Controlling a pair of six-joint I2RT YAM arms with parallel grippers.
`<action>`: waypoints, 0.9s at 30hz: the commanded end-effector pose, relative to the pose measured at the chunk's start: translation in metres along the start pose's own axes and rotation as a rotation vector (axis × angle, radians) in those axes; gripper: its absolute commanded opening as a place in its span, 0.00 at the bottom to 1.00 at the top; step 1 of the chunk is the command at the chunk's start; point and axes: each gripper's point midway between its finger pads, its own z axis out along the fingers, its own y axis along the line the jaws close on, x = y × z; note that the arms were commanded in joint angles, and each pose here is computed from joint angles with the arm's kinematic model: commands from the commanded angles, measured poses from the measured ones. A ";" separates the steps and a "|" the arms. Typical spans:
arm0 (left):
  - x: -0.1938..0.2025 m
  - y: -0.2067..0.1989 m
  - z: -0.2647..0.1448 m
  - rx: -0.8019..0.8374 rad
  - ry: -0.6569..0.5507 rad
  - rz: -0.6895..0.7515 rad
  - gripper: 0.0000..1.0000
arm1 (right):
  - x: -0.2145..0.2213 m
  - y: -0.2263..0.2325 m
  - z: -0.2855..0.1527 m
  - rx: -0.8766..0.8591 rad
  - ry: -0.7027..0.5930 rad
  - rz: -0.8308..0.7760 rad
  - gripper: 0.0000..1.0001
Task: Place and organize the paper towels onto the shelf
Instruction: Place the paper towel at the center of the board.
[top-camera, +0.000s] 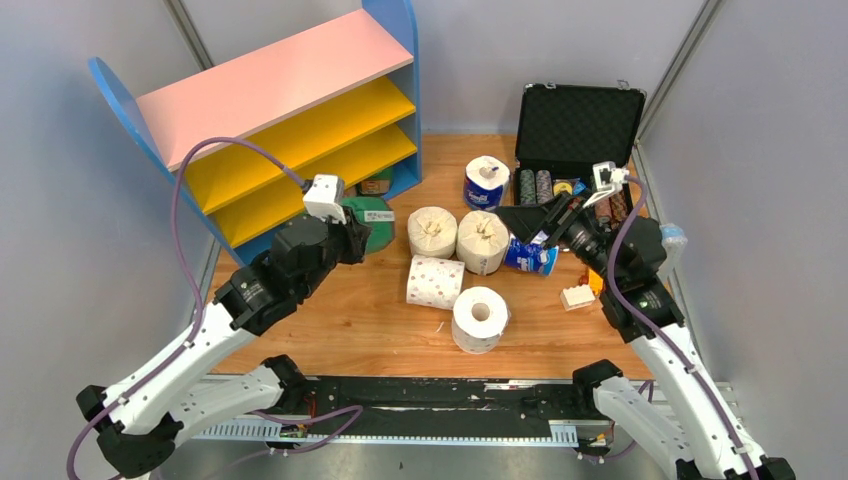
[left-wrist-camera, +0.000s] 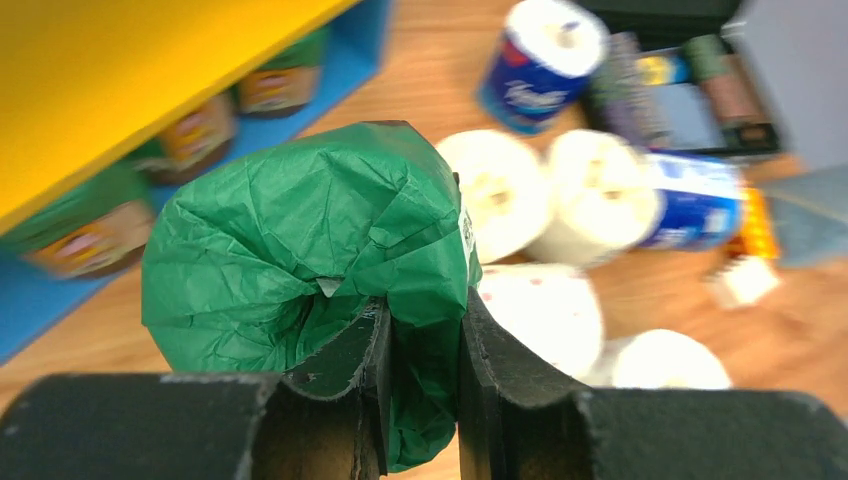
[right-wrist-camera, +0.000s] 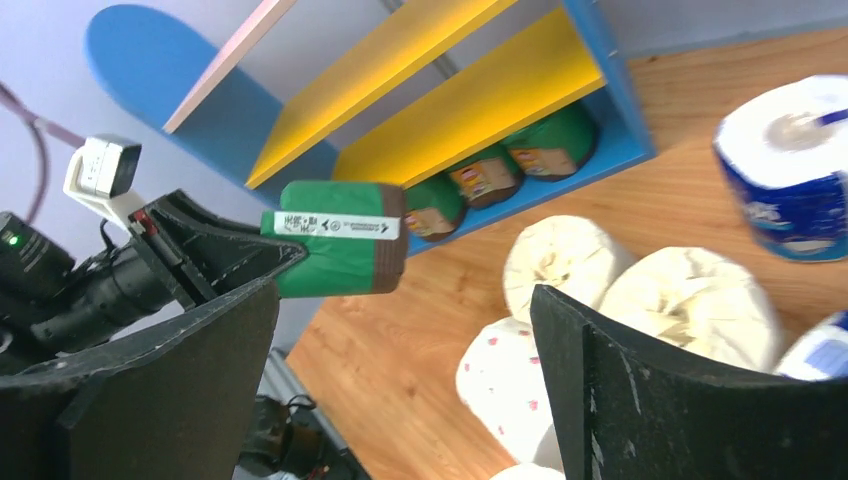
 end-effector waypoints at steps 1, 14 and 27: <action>-0.002 0.066 -0.020 -0.359 0.056 0.126 0.23 | -0.026 -0.021 -0.011 0.209 -0.027 -0.147 1.00; 0.069 0.119 -0.002 -0.660 0.278 -0.097 0.18 | -0.034 -0.041 -0.033 0.366 -0.017 -0.263 1.00; 0.127 0.168 0.035 -0.944 0.362 -0.363 0.21 | -0.018 -0.064 -0.048 0.428 0.016 -0.342 1.00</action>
